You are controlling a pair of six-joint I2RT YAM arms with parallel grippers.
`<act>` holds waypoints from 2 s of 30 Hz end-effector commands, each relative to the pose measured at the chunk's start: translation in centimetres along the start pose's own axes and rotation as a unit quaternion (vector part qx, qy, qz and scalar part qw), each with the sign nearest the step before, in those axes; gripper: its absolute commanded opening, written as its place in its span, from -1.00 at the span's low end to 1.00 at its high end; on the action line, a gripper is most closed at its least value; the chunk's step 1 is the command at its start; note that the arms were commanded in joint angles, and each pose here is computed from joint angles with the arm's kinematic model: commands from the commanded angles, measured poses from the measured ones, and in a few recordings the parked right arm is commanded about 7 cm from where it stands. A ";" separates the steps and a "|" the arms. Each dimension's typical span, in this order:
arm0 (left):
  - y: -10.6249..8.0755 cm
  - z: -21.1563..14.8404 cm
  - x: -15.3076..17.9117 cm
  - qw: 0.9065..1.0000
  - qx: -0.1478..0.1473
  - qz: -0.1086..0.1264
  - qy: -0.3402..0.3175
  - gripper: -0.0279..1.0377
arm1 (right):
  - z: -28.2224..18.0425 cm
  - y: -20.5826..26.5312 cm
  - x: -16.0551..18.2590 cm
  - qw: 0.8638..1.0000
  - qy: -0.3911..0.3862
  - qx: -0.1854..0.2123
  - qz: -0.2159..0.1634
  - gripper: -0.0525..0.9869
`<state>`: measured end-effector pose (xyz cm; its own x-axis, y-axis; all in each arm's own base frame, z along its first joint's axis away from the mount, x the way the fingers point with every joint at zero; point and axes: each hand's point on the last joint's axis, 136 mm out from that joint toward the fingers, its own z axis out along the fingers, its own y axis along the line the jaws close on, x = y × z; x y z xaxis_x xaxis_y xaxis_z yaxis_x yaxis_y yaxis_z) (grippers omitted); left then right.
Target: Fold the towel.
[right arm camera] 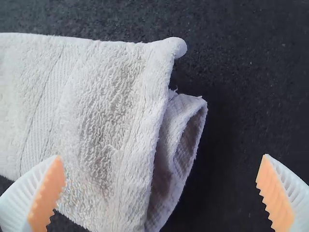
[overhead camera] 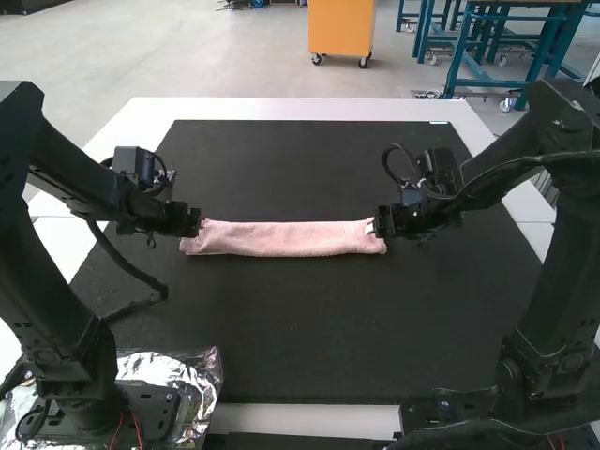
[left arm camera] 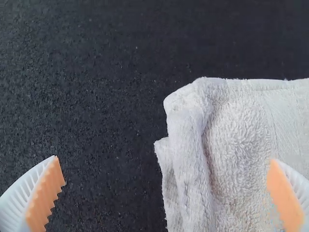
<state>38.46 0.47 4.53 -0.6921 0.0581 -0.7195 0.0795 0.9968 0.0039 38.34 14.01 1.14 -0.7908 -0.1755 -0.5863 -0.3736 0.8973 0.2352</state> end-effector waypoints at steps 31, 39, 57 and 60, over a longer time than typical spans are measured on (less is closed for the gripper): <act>0.3 -1.2 -3.5 0.999 0.004 -0.034 -0.039 0.88 | 4.7 1.1 0.5 0.999 0.028 -0.010 -0.017 0.41; 0.0 -1.4 -3.7 0.998 0.011 -0.033 -0.042 0.88 | 3.4 0.7 -0.4 1.000 0.009 -0.007 -0.015 -0.95; 1.9 -2.2 -6.4 0.995 -0.016 -0.031 -0.096 0.87 | -1.0 9.8 -8.4 0.994 -0.053 -0.093 -0.036 -0.95; 2.6 -2.3 -6.2 0.995 -0.024 -0.034 -0.096 0.87 | -0.4 13.4 -8.6 0.991 -0.049 -0.118 -0.049 -0.95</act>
<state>40.61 1.93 8.65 -0.5901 -0.0191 -0.8071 0.0153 0.9993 -0.0348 40.34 24.30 8.42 -0.7062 -0.2125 -0.6754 -0.5283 0.7933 0.3027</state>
